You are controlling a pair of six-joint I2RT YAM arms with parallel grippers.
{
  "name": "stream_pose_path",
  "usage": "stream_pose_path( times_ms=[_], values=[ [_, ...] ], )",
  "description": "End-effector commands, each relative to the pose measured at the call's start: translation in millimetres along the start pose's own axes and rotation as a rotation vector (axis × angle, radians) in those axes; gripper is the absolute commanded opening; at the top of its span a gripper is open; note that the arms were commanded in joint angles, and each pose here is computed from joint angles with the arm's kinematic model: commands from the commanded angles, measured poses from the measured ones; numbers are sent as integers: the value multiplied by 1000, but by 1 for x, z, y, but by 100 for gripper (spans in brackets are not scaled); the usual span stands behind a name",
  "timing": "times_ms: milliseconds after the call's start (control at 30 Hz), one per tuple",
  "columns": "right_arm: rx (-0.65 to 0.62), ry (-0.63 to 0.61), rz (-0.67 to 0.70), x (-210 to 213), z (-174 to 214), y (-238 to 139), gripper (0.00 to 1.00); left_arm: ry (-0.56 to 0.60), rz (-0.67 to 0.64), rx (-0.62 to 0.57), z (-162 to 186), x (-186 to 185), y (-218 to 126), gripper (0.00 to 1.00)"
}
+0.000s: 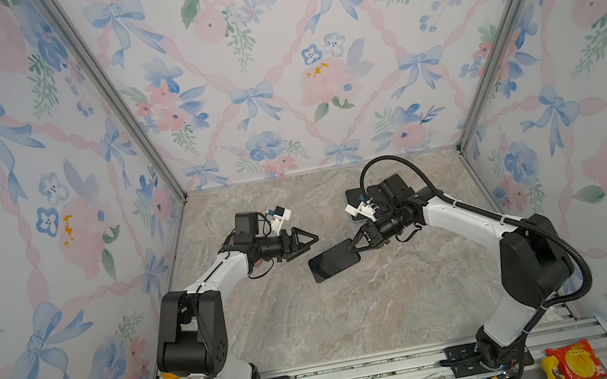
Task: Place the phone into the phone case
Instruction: 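Bring the right gripper to the black phone and grasp it from the left gripper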
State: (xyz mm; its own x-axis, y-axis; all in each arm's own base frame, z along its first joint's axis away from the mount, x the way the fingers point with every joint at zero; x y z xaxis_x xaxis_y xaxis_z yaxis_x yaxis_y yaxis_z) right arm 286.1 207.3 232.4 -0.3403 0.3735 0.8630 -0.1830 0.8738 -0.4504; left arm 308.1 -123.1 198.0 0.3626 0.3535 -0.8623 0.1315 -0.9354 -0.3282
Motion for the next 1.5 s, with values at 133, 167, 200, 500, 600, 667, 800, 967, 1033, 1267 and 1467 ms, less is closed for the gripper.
stream_pose_path(
  times_ms=[133,167,200,500,600,667,800,967,1033,1267,1467],
  values=[
    [7,-92,-117,20,-5,-11,0,61,123,155,37,-13,26,80],
    [12,-90,-122,19,-7,-10,0,76,138,157,38,-18,25,80],
    [20,-87,-129,18,-9,-9,0,90,148,155,38,-23,24,81],
    [11,-93,-154,14,-22,-12,0,94,152,133,32,-28,17,68],
    [2,-76,-163,8,-25,-14,0,97,142,113,29,-31,13,64],
    [-1,-70,-168,5,-28,-13,0,96,138,105,28,-33,12,60],
    [-3,-68,-176,1,-33,-11,0,84,126,90,27,-32,10,51],
    [-3,-57,-183,-7,-38,-8,0,69,117,72,25,-31,6,38],
    [-2,-54,-186,-9,-39,-7,0,66,111,65,23,-30,4,33],
    [-33,-38,-190,-15,-50,-9,34,34,82,61,24,-23,7,12],
    [-347,105,-170,-13,-71,-51,72,-31,-1,-80,20,-21,2,0]
  ],
)
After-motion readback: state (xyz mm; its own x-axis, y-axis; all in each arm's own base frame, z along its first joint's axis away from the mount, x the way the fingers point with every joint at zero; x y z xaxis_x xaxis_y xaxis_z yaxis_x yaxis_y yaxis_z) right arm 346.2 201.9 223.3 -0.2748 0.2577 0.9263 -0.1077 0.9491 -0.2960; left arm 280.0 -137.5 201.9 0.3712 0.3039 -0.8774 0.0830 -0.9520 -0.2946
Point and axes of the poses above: each gripper's point midway between its finger pads, its own y axis out along the fingers, its own x axis along the line the jaws close on, z = x × y, the point moved 10 cm from there along -y, back along the fingers, and after that the axes turned 5 degrees about y, right-handed, at the moved point
